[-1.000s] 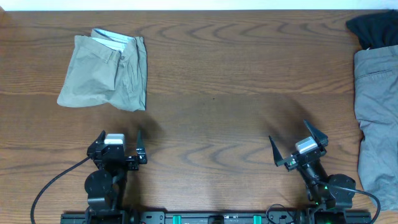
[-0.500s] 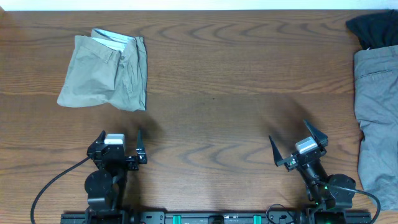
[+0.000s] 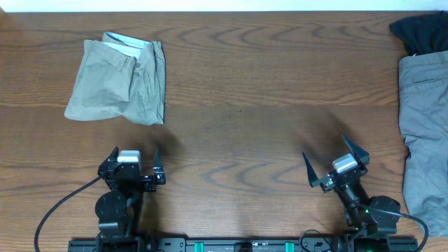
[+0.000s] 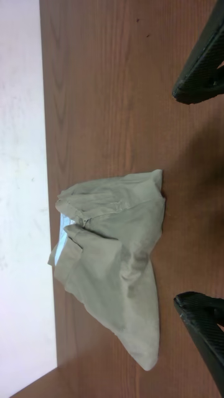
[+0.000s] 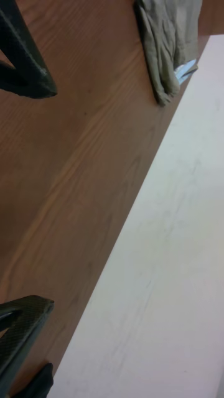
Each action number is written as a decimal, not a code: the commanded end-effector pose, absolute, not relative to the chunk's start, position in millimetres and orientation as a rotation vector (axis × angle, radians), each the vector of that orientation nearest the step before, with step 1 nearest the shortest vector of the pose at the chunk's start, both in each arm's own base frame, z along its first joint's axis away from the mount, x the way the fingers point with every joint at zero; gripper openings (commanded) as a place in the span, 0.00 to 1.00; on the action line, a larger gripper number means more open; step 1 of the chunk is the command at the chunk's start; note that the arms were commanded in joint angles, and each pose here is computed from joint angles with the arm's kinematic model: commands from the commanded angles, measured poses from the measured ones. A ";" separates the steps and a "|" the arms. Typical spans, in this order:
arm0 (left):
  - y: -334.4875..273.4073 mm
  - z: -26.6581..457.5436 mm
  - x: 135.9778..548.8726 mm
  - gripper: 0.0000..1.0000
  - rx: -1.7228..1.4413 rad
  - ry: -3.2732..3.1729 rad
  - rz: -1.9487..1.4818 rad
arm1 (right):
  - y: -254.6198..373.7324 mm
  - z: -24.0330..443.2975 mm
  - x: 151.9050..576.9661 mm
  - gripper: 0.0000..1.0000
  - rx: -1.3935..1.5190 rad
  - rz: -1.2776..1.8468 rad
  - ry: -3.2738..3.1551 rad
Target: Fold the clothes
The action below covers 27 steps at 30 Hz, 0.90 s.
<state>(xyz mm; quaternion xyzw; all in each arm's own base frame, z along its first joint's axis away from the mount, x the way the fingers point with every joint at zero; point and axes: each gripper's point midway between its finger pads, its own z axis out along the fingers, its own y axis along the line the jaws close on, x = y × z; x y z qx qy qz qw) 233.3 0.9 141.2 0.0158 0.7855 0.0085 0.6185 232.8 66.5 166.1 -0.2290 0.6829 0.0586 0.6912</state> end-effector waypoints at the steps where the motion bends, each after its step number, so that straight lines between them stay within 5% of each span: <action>1: 1.1 129.5 233.5 0.98 0.037 1.830 0.023 | 68.9 170.8 232.1 0.99 -0.533 0.118 1.496; 14: -3.6 128.8 233.7 0.98 -0.070 1.837 -0.098 | 80.5 181.0 226.3 0.99 -0.542 0.216 1.453; 27: -9.9 219.4 238.5 0.98 -0.089 1.768 -0.173 | 63.8 208.8 242.1 0.99 -0.221 0.388 1.521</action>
